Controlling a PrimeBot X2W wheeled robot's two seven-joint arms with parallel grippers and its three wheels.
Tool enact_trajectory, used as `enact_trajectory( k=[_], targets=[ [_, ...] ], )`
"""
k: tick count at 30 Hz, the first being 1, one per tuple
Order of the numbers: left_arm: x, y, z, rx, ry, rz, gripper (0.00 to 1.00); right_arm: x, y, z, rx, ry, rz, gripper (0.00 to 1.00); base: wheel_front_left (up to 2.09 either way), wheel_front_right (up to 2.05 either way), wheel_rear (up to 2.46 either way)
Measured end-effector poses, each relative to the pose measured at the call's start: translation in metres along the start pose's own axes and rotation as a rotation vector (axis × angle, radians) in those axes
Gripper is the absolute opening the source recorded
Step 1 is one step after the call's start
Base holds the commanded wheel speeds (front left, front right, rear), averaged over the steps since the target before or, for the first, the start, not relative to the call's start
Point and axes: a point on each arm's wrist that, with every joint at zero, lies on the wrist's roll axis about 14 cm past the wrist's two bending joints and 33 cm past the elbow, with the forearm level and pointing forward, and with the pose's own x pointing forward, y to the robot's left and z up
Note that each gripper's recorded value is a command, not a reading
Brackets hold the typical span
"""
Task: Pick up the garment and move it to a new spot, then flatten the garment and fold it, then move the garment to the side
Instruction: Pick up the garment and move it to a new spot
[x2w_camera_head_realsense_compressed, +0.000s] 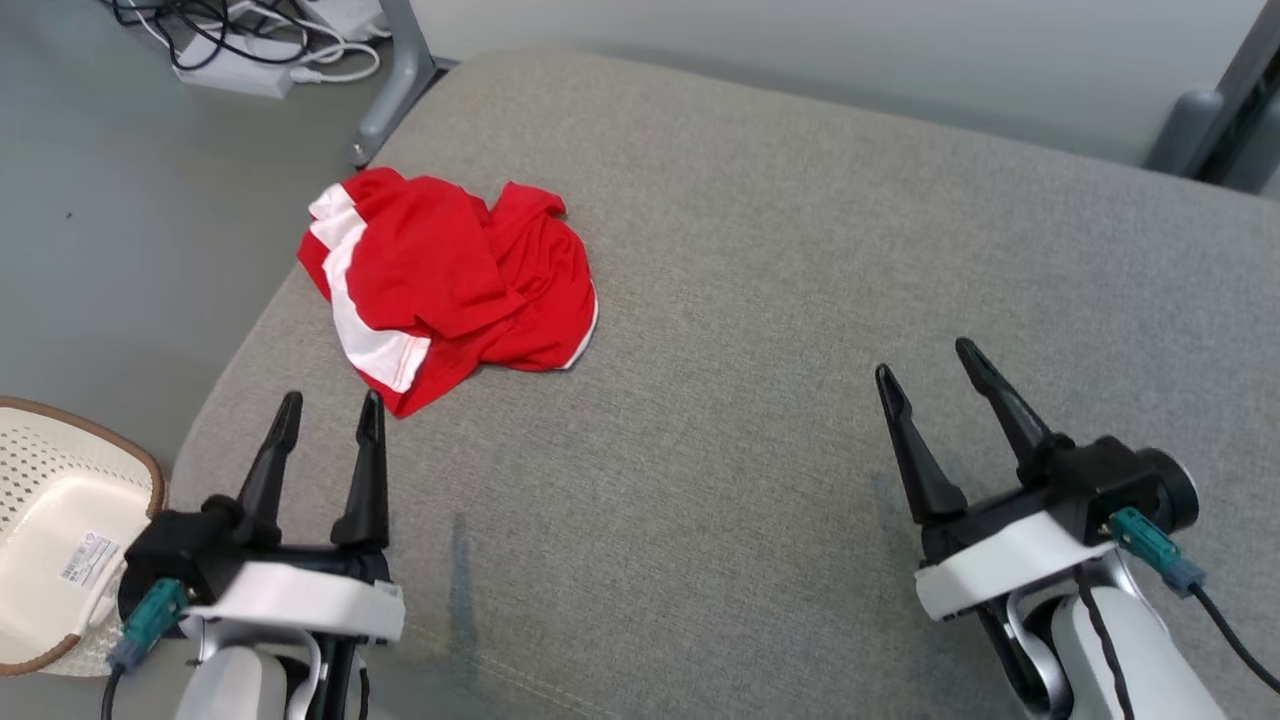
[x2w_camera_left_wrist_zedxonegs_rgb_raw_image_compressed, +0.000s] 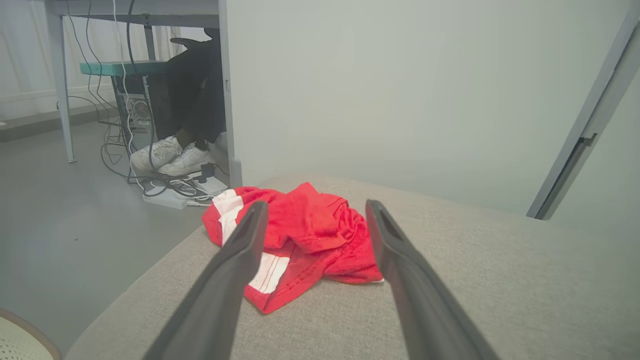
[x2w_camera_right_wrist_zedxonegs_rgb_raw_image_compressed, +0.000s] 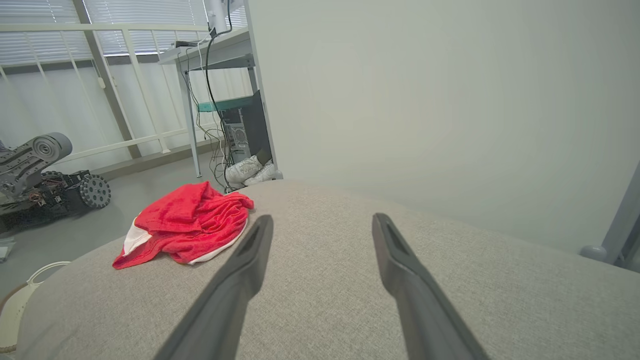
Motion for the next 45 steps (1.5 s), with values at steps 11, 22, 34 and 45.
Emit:
enact_trajectory(
  k=[11, 22, 34, 45],
  targets=[
    [0.099, 0.003, -0.041, 0.158, 0.212, -0.067, 1.00, 0.014, -0.051, -0.008, -0.025, 0.006, -0.056, 1.00, 0.00, 0.00, 0.00],
    [0.153, 0.005, -0.111, 0.197, 0.579, -0.070, 1.00, 0.003, -0.090, -0.028, -0.052, 0.048, -0.120, 1.00, 0.00, 0.00, 0.00],
    [0.149, 0.002, -0.163, 0.165, 0.856, -0.046, 0.00, -0.006, -0.109, -0.032, -0.068, 0.059, -0.170, 1.00, 0.00, 0.00, 0.00],
    [0.180, -0.018, -0.103, 0.150, 0.546, -0.129, 0.00, -0.011, -0.105, -0.009, -0.079, 0.003, -0.193, 1.00, 0.00, 0.00, 0.00]
  ],
)
